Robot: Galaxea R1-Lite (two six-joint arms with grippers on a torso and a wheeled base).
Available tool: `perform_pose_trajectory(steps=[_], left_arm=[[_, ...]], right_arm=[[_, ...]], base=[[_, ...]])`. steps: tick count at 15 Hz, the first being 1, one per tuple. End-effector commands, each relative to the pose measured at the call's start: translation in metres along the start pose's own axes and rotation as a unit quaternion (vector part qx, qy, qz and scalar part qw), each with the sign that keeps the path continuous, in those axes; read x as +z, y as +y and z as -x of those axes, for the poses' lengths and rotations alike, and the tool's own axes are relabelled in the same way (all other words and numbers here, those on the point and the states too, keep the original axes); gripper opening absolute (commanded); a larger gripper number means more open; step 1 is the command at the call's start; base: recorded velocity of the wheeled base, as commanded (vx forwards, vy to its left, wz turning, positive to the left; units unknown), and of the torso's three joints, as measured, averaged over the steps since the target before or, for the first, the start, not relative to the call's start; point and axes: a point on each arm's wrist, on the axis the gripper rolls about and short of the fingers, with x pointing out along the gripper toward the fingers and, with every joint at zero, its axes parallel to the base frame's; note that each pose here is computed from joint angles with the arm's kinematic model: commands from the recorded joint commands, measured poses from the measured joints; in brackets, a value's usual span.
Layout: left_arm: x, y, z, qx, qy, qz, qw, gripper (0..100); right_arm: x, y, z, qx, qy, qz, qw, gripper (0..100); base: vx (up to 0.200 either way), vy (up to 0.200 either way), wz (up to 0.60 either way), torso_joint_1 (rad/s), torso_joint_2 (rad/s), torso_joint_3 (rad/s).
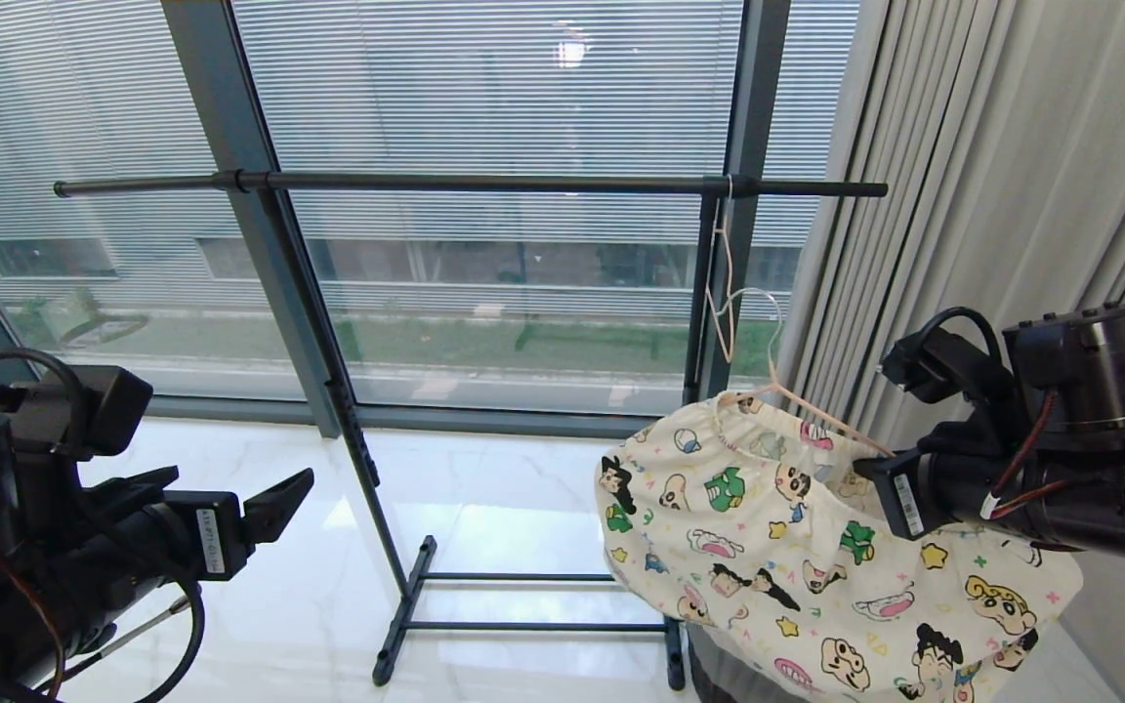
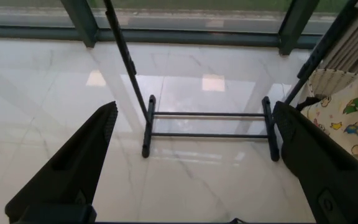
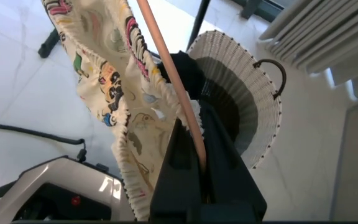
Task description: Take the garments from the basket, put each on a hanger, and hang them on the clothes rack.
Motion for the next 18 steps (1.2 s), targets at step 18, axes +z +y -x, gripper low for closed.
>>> perform_pose_trajectory(steps=[18], left_arm=[[-0.012,0.0,0.004,-0.003,0.015,-0.048,0.9987,100]], right_arm=[[0.041,0.003,-0.051,-0.114,-0.043,-0.032,0.9921,0]], base=[[0.0,0.133,0.0,0.0,0.0,0.003]])
